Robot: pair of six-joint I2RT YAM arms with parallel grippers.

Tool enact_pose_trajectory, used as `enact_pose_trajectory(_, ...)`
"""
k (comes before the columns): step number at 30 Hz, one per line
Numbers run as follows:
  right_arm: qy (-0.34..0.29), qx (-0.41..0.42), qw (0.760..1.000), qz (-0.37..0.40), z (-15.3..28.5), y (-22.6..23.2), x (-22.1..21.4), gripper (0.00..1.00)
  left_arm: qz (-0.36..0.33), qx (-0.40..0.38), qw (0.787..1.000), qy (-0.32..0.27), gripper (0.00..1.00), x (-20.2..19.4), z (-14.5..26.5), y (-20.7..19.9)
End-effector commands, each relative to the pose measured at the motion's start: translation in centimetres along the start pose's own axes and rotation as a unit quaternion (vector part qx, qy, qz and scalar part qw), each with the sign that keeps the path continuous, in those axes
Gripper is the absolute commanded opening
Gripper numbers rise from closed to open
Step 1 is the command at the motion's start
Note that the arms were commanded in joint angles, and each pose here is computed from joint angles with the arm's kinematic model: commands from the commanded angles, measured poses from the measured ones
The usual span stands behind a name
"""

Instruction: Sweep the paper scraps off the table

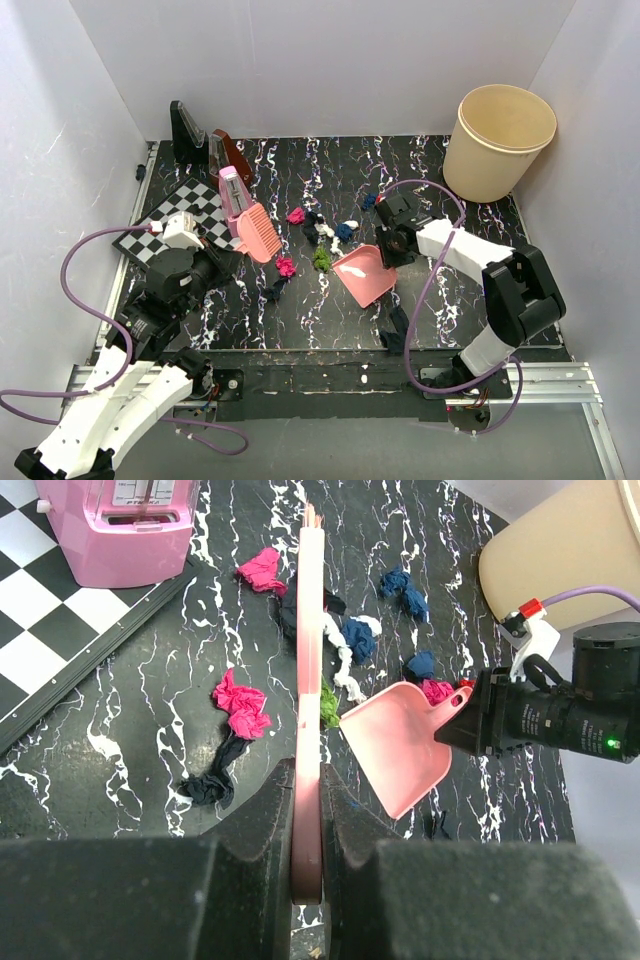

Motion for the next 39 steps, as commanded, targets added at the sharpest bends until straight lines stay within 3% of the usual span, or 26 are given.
enact_pose_trajectory(1, 0.0, -0.028, 1.0, 0.008, -0.1, -0.2, 0.9, 0.37, -0.003, -0.01, 1.0, -0.026, 0.0, 1.3, 0.6, -0.8)
enact_pose_trajectory(8, -0.002, -0.015, 1.0, 0.0, -0.1, 0.0, 0.9, 0.2, -0.002, -0.01, 1.0, -0.028, 0.0, 1.5, 0.7, -0.8)
enact_pose_trajectory(9, -0.003, -0.014, 1.0, -0.001, 0.1, 0.1, 1.0, 0.12, -0.002, -0.01, 1.0, -0.029, 0.0, 1.5, 0.7, -0.8)
enact_pose_trajectory(15, -0.023, 0.003, 1.0, -0.005, 2.1, 0.0, 1.3, 0.02, -0.002, -0.011, 0.999, -0.03, 0.0, 1.6, 0.8, -0.9)
enact_pose_trajectory(23, -0.05, 0.036, 0.997, -0.037, 4.9, 0.4, 1.5, 0.01, 0.003, -0.016, 0.999, -0.028, 0.0, 1.6, 1.0, -1.1)
enact_pose_trajectory(29, -0.067, 0.059, 0.986, -0.139, 6.0, 1.2, 1.6, 0.01, 0.007, -0.017, 0.999, -0.027, 0.0, 1.6, 1.1, -1.0)
enact_pose_trajectory(38, -0.095, 0.13, 0.917, -0.365, 5.0, 3.4, 0.2, 0.01, 0.015, -0.02, 0.999, -0.022, 0.0, 1.5, 0.9, -1.2)
enact_pose_trajectory(39, -0.098, 0.13, 0.912, -0.377, 5.1, 3.5, 0.1, 0.08, 0.015, -0.02, 0.999, -0.02, 0.0, 1.4, 0.9, -1.2)
Point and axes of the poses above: each gripper's point midway between its finger pads, its own z axis back along the fingers, its own y axis along the line the jaws close on, x = y × z, the point moved 10 cm from there along z, back along the fingers, and after that the axes turned 5 degrees about z, right-handed, at the moved point
